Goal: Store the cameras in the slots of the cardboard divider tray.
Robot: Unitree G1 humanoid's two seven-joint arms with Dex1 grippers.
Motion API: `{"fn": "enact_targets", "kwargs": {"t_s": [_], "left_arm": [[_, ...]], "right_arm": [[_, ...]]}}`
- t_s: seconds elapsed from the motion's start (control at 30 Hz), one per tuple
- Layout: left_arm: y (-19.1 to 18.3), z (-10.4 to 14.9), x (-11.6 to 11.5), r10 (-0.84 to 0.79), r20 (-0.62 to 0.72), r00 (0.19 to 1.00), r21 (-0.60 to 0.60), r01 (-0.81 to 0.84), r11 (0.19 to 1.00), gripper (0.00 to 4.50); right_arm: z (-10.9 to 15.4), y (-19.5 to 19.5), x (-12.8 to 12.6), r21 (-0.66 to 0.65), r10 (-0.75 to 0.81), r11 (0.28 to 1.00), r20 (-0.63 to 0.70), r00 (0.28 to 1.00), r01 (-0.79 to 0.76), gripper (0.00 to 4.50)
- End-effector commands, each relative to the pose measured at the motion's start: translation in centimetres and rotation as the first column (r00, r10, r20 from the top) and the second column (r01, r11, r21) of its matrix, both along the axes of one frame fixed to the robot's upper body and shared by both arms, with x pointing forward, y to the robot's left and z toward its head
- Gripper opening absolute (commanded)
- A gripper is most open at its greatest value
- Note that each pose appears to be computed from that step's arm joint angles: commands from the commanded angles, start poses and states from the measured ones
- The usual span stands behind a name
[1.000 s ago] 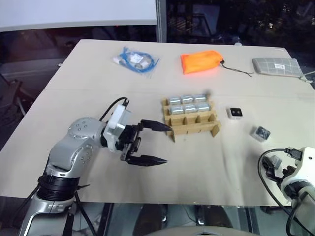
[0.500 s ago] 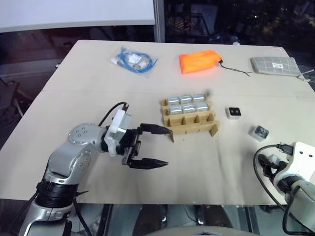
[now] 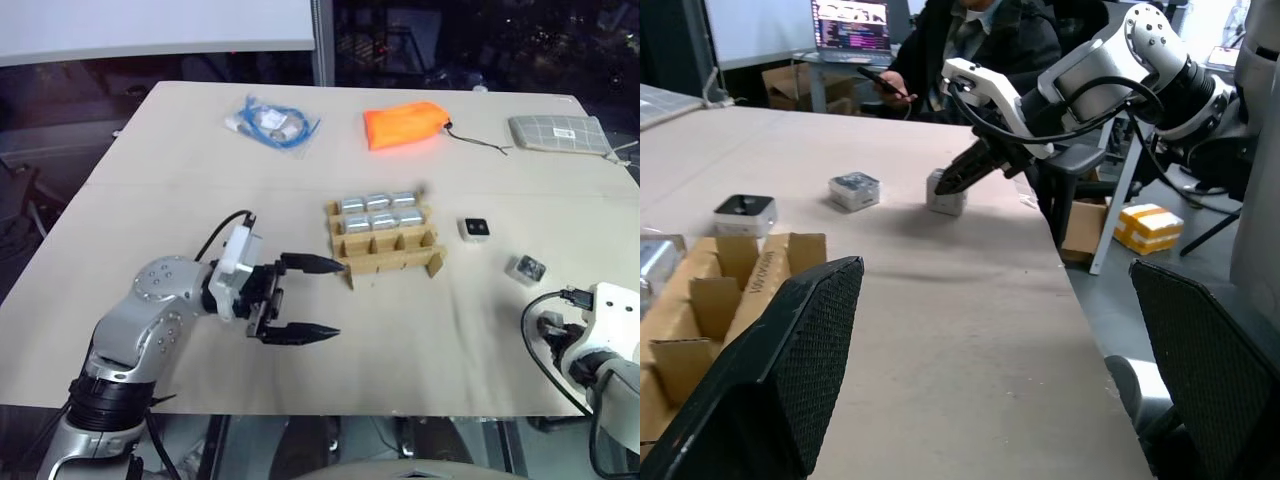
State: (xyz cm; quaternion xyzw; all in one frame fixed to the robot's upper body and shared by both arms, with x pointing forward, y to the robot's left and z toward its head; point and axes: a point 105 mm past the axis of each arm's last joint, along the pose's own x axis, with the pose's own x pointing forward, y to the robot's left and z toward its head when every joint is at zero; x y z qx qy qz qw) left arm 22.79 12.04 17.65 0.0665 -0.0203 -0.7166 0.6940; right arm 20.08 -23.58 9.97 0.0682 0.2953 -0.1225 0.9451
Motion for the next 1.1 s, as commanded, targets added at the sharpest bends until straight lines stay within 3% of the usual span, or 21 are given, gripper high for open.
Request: {"fn": "enact_targets", "kwargs": {"t_s": [0.03,0.1,0.17,0.23,0.33,0.5,0.6,0.7,0.77,0.87,1.1], "left_arm": [[0.0,0.7,-0.4,-0.009,0.047,0.999,-0.011,0.009,1.0,4.5],[0.0,0.7,-0.3,-0.005,0.047,0.999,-0.014,0.006,1.0,4.5],[0.1,0.7,-0.3,0.0,0.048,0.999,-0.017,0.0,1.0,4.5],[0.2,0.6,-0.2,0.012,0.049,0.999,-0.021,-0.011,1.0,4.5],[0.4,0.5,0.0,0.041,0.047,0.998,-0.031,-0.04,0.999,4.5],[1.4,-0.3,-0.2,0.135,0.019,0.991,-0.039,-0.134,0.99,4.5],[2.4,-0.7,-0.6,0.228,-0.011,0.974,-0.052,-0.228,0.972,4.5],[3.3,-1.1,-1.4,0.294,-0.018,0.955,-0.038,-0.295,0.955,4.5],[3.7,-1.2,-1.7,0.337,-0.028,0.941,-0.042,-0.338,0.94,4.5],[4.1,-1.3,-2.3,0.392,-0.022,0.92,-0.037,-0.393,0.919,4.5],[4.9,-1.4,-3.1,0.519,-0.034,0.854,-0.065,-0.52,0.852,4.5]], "right_arm": [[1.5,0.1,0.5,-0.069,0.074,0.995,0.041,0.996,-0.071,0.78],[2.9,0.5,1.4,-0.122,0.155,0.982,0.092,0.984,-0.144,0.78],[5.4,2.6,2.7,-0.178,0.332,0.937,0.191,0.923,-0.301,0.78],[8.6,6.8,3.6,-0.208,0.57,0.822,0.317,0.758,-0.531,0.78],[11.4,10.8,4.0,-0.3,0.774,0.618,0.395,0.495,-0.727,0.78],[13.5,15.2,6.4,-0.48,0.921,0.283,0.379,0.095,-0.83,0.78],[12.6,16.8,8.3,-0.542,0.946,0.128,0.317,-0.061,-0.831,0.78],[11.5,17.7,9.5,-0.558,0.947,0.018,0.274,-0.164,-0.829,0.78],[11.2,18.1,10.3,-0.562,0.943,-0.005,0.273,-0.191,-0.827,0.78],[10.3,18.9,10.8,-0.561,0.937,-0.097,0.228,-0.266,-0.822,0.78],[8.5,19.7,12.2,-0.541,0.929,-0.183,0.179,-0.325,-0.821,0.78]]}}
